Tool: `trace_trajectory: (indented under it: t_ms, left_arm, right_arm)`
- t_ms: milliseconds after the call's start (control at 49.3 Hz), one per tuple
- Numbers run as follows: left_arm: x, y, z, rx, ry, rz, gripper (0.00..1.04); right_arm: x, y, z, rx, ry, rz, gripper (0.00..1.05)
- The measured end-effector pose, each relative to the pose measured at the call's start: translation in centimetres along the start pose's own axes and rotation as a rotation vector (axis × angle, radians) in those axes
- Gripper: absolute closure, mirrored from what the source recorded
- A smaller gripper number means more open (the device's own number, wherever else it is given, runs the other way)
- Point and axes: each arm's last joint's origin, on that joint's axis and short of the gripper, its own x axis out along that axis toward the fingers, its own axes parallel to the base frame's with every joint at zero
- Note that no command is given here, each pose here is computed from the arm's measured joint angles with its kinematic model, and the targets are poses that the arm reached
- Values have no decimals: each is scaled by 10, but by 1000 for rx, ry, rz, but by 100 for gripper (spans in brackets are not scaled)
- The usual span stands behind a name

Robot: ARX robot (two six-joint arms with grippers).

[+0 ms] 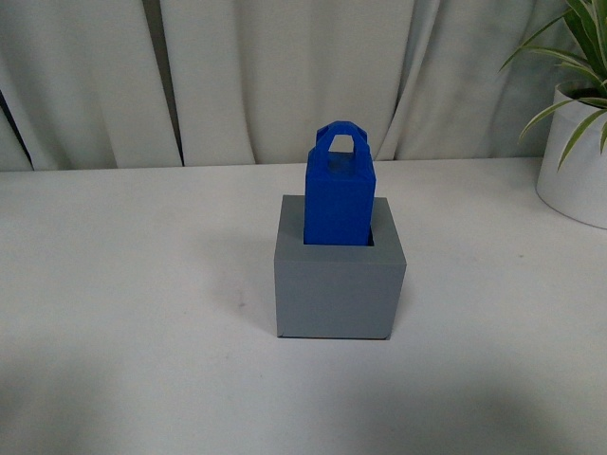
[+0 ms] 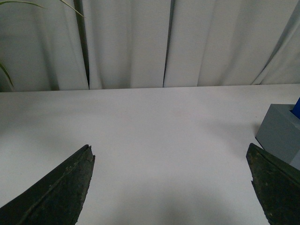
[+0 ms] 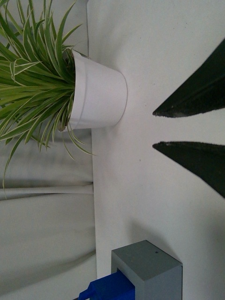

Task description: Insert blue part into gray base

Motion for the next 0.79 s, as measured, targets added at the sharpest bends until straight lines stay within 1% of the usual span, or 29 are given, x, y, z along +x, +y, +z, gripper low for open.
trace_trajectory:
  t_ms: [20,81,142,203,223,284,365,467,507,548,791]
  left_arm:
    - [0,0,0,0,0,0,6]
    - [0,0,0,0,0,0,6]
    - [0,0,0,0,0,0,6]
    - [0,0,0,0,0,0,6]
    - [0,0,0,0,0,0,6]
    - [0,0,0,0,0,0,6]
    - [0,0,0,0,0,0,6]
    - [0,0,0,0,0,0,6]
    - [0,0,0,0,0,0,6]
    - [0,0,0,0,0,0,6]
    - [0,0,0,0,0,0,6]
  right_arm:
    - [0,0,0,0,0,0,84]
    - [0,0,0,0,0,0,73]
    - [0,0,0,0,0,0,59]
    - [0,0,0,0,0,0,48]
    - [0,0,0,0,0,0,46]
    - [0,0,0,0,0,0,36]
    - [0,0,0,0,0,0,25]
    - [0,0,0,1,0,0,7]
    - [0,0,0,2,0,0,5]
    - [0,0,0,2,0,0,8]
    - [0,0,0,2,0,0,7]
